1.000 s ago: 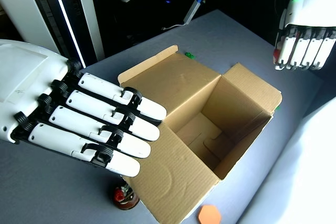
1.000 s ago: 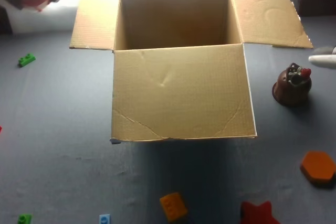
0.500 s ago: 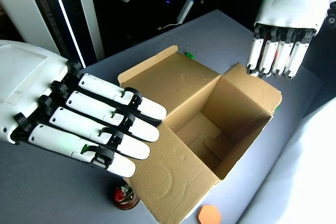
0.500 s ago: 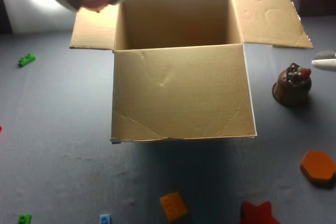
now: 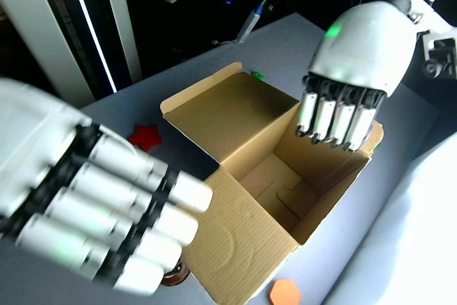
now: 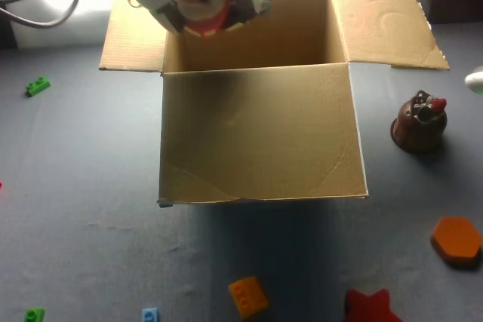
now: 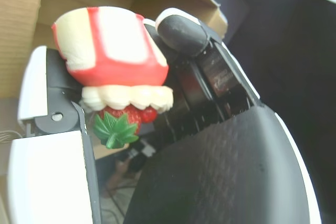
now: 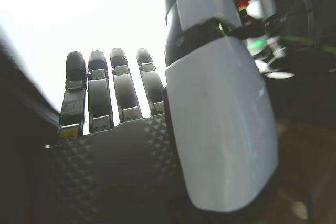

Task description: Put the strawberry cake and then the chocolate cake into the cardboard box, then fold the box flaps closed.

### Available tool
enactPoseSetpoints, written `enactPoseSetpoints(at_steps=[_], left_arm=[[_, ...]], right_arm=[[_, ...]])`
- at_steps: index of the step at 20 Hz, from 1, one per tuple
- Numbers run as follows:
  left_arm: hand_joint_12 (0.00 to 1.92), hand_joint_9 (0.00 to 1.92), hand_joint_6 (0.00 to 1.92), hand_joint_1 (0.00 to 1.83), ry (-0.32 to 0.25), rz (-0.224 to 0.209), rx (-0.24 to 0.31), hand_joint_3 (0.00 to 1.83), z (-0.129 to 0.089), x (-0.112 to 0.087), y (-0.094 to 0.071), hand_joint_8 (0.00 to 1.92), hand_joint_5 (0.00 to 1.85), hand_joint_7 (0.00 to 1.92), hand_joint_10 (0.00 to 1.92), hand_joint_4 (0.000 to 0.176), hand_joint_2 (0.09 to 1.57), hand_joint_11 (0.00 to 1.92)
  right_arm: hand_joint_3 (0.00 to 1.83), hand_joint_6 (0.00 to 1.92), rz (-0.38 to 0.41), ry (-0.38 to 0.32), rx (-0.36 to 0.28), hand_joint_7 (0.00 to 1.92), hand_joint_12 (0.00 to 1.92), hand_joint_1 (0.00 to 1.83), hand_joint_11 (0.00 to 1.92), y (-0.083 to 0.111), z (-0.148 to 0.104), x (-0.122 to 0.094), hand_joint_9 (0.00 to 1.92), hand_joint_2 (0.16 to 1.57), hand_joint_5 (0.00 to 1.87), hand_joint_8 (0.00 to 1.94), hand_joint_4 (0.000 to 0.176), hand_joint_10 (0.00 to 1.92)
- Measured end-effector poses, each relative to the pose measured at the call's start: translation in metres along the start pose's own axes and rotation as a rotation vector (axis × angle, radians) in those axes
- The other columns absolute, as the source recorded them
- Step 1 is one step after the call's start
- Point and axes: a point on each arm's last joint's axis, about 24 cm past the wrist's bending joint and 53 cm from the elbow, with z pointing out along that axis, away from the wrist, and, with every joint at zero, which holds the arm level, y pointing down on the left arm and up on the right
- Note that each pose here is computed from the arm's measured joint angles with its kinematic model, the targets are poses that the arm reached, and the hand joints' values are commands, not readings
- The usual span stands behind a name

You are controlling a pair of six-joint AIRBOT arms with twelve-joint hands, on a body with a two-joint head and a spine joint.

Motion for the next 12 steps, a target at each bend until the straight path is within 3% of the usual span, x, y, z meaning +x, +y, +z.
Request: enactPoseSetpoints(at_steps=[3,6,7,8,9,10,12], left_arm=[[1.6,0.94,0.96,1.36,0.024,0.003,0.014,0.0,0.012,0.01,-0.004,1.15,0.87,0.87,1.37,0.0,1.14,0.77],[1.48,0.91,1.07,1.36,0.048,0.009,0.008,0.0,0.017,0.024,-0.001,1.19,0.81,0.84,1.33,0.0,1.16,0.71],[1.42,0.8,1.22,1.19,0.053,0.005,0.003,0.0,0.017,0.027,0.002,1.23,0.78,0.87,0.92,0.0,1.19,0.6],[1.37,0.77,1.24,1.11,0.052,0.005,0.002,0.0,0.017,0.027,0.002,0.71,0.79,0.76,0.74,0.0,1.2,0.53],[1.3,0.74,0.62,1.07,0.049,0.004,0.003,0.0,0.018,0.026,0.002,0.39,0.67,0.74,0.55,0.0,1.12,0.47],[1.23,0.74,0.29,1.03,0.047,0.006,0.005,0.0,0.02,0.025,0.0,0.17,0.68,0.76,0.36,0.0,1.11,0.42],[1.1,0.62,0.03,0.85,0.049,0.009,0.003,0.0,0.02,0.026,0.001,0.01,0.58,0.61,0.08,0.0,1.04,0.26]], right_arm=[[0.0,0.01,0.111,-0.029,0.073,0.08,0.36,1.01,0.0,-0.026,0.011,-0.012,0.09,1.0,0.08,0.0,0.025,0.01],[0.0,0.01,0.161,-0.049,0.142,0.09,0.4,0.99,0.0,-0.053,0.016,-0.017,0.1,1.01,0.08,0.0,0.025,0.01],[0.0,0.0,0.152,-0.045,0.159,0.09,0.33,1.0,0.0,-0.061,0.018,-0.013,0.09,1.01,0.08,0.0,0.023,0.0],[0.0,0.0,0.144,-0.035,0.17,0.08,0.29,1.03,0.0,-0.066,0.02,-0.008,0.09,1.01,0.09,0.0,0.024,0.0],[0.0,0.0,0.136,-0.014,0.187,0.08,0.28,1.0,0.0,-0.074,0.022,0.003,0.08,1.02,0.06,0.0,0.027,0.0],[0.01,0.0,0.136,0.002,0.198,0.08,0.33,0.99,0.0,-0.078,0.022,0.01,0.08,1.03,0.05,0.0,0.025,0.0],[0.01,0.01,0.132,0.042,0.203,0.08,0.3,0.99,0.0,-0.079,0.025,0.026,0.09,1.04,0.07,0.0,0.016,0.0]])
